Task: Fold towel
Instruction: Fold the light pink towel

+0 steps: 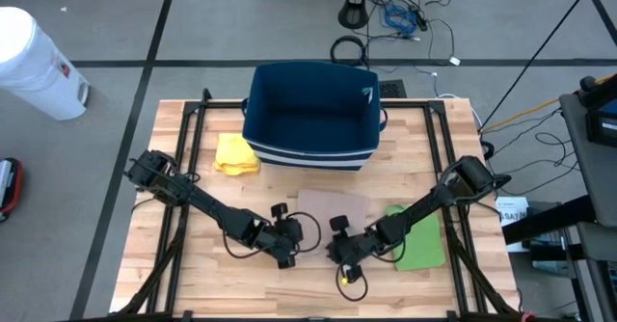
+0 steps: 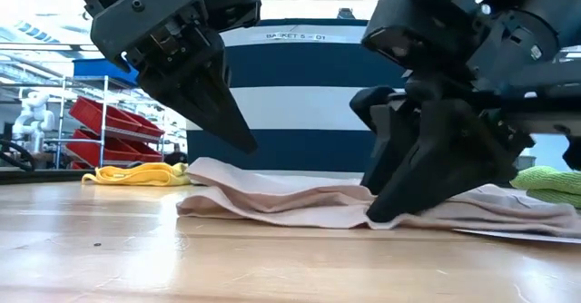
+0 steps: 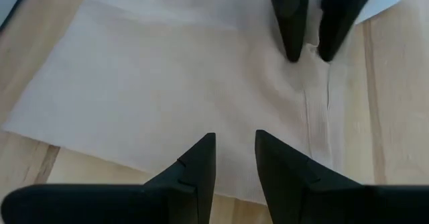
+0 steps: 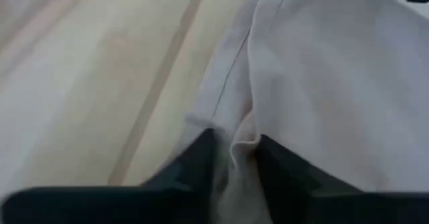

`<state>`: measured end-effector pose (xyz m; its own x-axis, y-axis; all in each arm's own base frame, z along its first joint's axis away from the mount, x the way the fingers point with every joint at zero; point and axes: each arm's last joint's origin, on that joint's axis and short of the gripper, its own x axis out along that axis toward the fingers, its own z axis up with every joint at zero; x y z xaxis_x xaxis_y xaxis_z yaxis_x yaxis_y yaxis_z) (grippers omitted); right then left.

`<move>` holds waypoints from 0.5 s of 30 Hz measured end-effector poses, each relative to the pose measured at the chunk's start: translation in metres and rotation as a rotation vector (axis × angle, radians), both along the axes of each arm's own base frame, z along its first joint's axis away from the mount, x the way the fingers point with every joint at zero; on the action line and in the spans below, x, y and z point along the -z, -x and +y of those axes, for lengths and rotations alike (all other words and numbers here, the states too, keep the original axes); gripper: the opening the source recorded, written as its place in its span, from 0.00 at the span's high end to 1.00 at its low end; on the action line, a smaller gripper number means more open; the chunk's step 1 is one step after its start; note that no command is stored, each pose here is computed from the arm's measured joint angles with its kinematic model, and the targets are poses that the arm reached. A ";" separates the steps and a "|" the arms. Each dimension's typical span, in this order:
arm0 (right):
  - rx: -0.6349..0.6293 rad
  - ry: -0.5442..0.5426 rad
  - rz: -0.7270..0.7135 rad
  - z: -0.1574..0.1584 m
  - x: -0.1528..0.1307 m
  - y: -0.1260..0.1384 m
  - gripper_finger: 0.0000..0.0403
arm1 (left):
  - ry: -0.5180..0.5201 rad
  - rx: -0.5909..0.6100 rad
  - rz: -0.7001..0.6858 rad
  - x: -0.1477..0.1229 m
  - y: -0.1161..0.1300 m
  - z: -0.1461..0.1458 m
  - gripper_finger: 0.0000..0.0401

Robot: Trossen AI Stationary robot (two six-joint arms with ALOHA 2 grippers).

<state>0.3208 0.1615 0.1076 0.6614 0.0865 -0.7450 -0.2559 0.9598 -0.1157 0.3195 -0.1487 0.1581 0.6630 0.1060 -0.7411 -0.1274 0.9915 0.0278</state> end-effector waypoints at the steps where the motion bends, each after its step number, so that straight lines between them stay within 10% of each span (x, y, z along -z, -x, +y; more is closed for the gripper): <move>1: -0.001 0.020 -0.004 0.001 0.000 0.001 0.78 | 0.000 -0.001 -0.001 0.000 0.000 0.000 0.72; 5: -0.010 0.108 -0.028 0.006 0.000 0.006 0.97 | 0.000 -0.004 -0.001 0.000 -0.001 0.001 0.72; 15: -0.004 0.246 -0.148 0.019 -0.026 0.017 0.99 | -0.002 -0.020 0.009 0.005 -0.004 0.005 0.72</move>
